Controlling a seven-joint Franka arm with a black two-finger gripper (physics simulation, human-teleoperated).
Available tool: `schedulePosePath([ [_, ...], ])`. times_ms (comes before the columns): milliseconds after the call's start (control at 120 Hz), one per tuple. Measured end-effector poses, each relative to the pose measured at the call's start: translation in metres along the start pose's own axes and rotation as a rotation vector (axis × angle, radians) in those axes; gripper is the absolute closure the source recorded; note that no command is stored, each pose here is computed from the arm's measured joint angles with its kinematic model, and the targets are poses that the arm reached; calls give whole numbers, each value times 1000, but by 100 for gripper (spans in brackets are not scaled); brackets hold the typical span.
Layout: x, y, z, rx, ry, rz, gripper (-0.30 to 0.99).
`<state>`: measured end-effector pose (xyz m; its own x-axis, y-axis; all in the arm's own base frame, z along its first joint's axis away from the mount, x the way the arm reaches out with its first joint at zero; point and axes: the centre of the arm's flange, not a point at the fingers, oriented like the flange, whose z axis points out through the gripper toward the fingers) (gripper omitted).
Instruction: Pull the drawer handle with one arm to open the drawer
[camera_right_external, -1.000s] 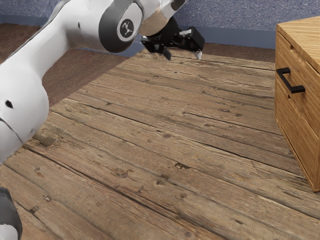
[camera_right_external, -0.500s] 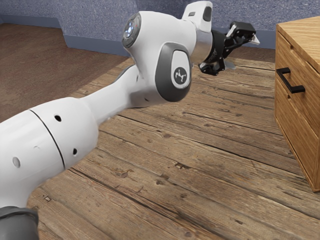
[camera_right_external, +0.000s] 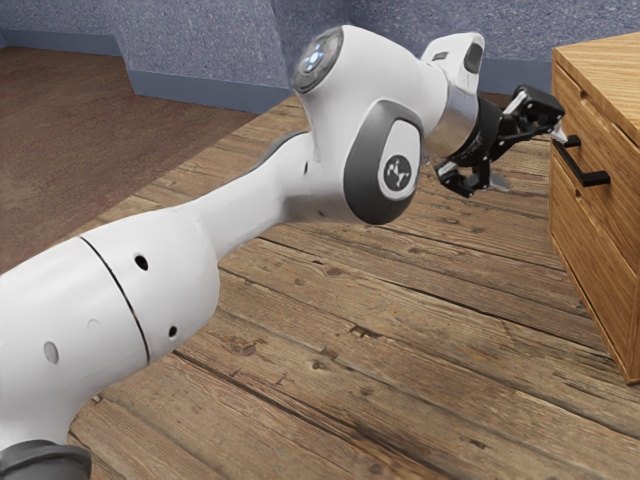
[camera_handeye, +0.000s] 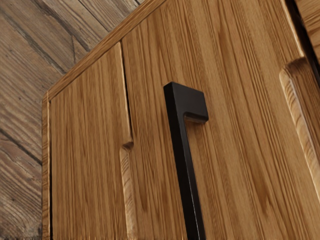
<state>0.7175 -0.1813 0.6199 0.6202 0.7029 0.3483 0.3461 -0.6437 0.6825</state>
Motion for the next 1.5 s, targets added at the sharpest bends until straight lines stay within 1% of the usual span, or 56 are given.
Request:
schedulePosePath([
  [325, -7, -6, 36, 26, -4, -30, 2],
  [392, -6, -6, 39, 21, 5, -36, 2],
  [508, 14, -15, 48, 18, 45, -50, 2],
  [600, 12, -12, 59, 4, 52, -47, 2],
  [725, 14, -19, 72, -12, 63, -64, 2],
  [925, 10, -27, 86, -6, 62, -76, 2],
  [1050, 18, -25, 76, 46, 77, -27, 2],
  [1167, 25, -31, 74, 124, 78, 10, 2],
  [1275, 28, -36, 71, 184, 71, 32, 2],
  [1367, 31, -36, 59, 232, 66, 51, 2],
  [1500, 39, -38, 40, 318, 60, 77, 2],
])
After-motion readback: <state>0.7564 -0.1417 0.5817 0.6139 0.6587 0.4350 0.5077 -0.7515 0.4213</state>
